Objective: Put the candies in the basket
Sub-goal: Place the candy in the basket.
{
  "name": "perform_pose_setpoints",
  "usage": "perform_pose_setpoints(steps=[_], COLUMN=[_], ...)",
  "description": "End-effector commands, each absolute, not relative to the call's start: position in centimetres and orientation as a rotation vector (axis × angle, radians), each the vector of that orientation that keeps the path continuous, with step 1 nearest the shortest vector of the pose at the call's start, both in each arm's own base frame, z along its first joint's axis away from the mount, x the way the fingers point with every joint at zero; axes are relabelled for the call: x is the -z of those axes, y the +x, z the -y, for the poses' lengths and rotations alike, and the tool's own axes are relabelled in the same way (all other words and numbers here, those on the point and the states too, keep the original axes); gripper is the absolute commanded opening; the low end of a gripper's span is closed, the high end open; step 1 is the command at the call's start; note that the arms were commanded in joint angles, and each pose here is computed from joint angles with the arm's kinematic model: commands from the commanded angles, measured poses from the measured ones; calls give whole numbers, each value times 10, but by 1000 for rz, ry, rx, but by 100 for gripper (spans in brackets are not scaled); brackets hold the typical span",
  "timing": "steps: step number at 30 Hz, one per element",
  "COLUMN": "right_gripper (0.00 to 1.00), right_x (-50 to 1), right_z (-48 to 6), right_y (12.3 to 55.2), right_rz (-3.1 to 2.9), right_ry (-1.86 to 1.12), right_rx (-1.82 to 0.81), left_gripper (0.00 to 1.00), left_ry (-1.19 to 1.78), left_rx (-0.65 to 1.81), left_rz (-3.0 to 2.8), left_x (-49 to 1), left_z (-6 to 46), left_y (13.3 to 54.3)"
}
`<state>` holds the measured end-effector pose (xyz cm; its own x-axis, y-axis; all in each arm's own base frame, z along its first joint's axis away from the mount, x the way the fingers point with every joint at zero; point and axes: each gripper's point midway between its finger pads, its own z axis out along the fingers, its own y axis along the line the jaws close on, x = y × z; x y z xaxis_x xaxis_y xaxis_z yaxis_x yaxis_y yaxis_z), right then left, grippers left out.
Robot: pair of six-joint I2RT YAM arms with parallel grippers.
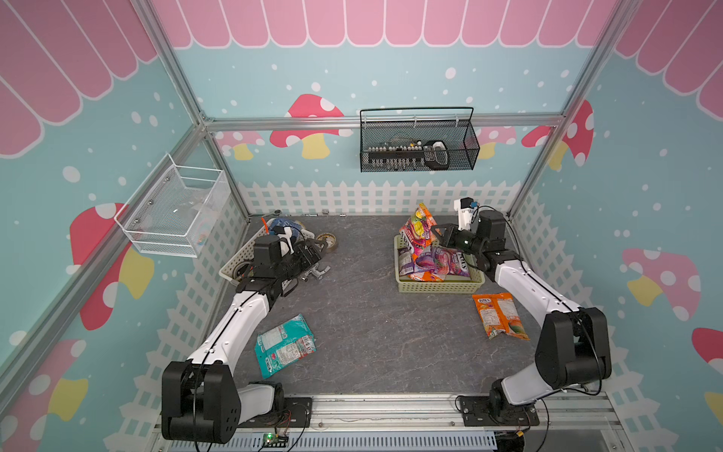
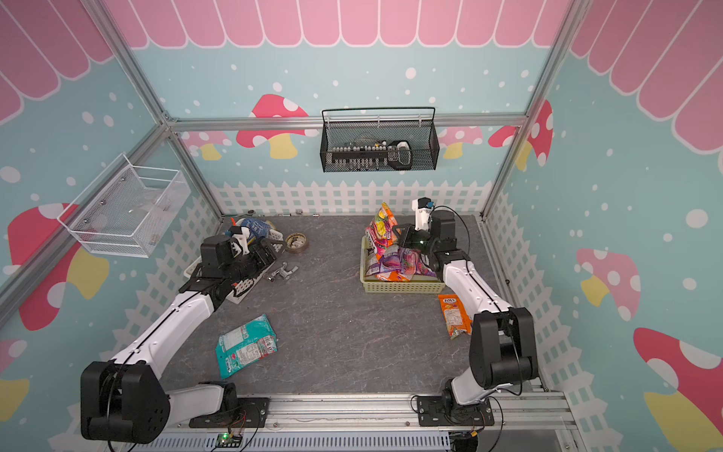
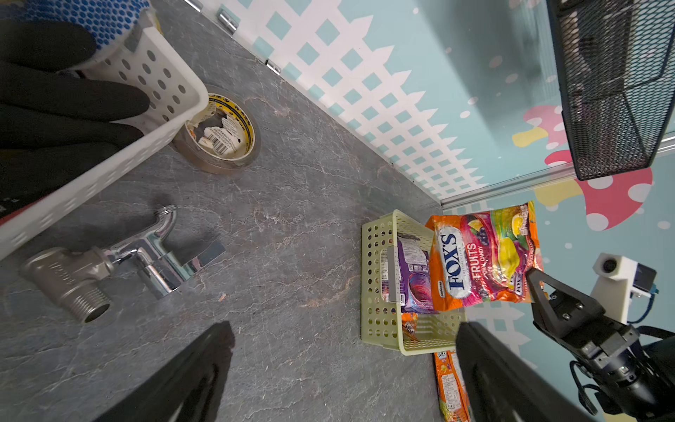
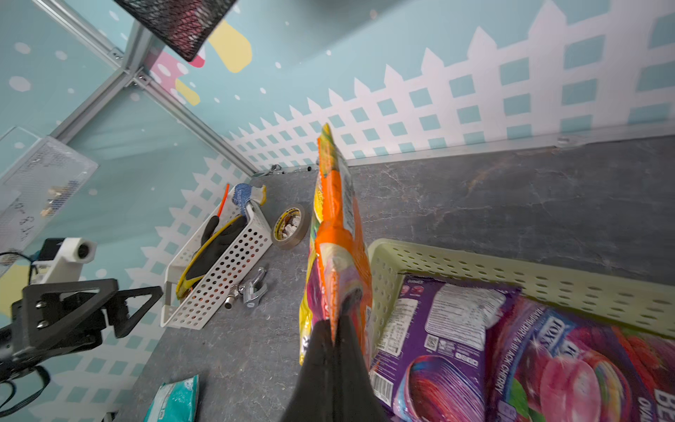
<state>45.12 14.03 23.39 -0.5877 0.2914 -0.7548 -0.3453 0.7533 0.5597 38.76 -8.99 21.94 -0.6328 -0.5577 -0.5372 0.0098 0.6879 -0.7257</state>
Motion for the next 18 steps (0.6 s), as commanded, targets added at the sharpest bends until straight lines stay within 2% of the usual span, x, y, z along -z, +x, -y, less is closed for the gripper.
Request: perform_pose_setpoints(steps=[1,6,18], right_gripper=[0,0,0], right_x=[-176,-132,-114], right_z=[-113,-78,-34], right_y=[448,428,423], right_rz=[-2134,-2198,-2249], right_ry=[89,212,296], right_rx=[-753,-648,-497], left_gripper=[99,99,99], left_ry=[-411,-409,-424], left_rx=[884,883,871], left_rz=[-2100,-2104,-2132], left_x=[-219,-217,-206], left_z=[86,87,86], left_y=[385,386,387])
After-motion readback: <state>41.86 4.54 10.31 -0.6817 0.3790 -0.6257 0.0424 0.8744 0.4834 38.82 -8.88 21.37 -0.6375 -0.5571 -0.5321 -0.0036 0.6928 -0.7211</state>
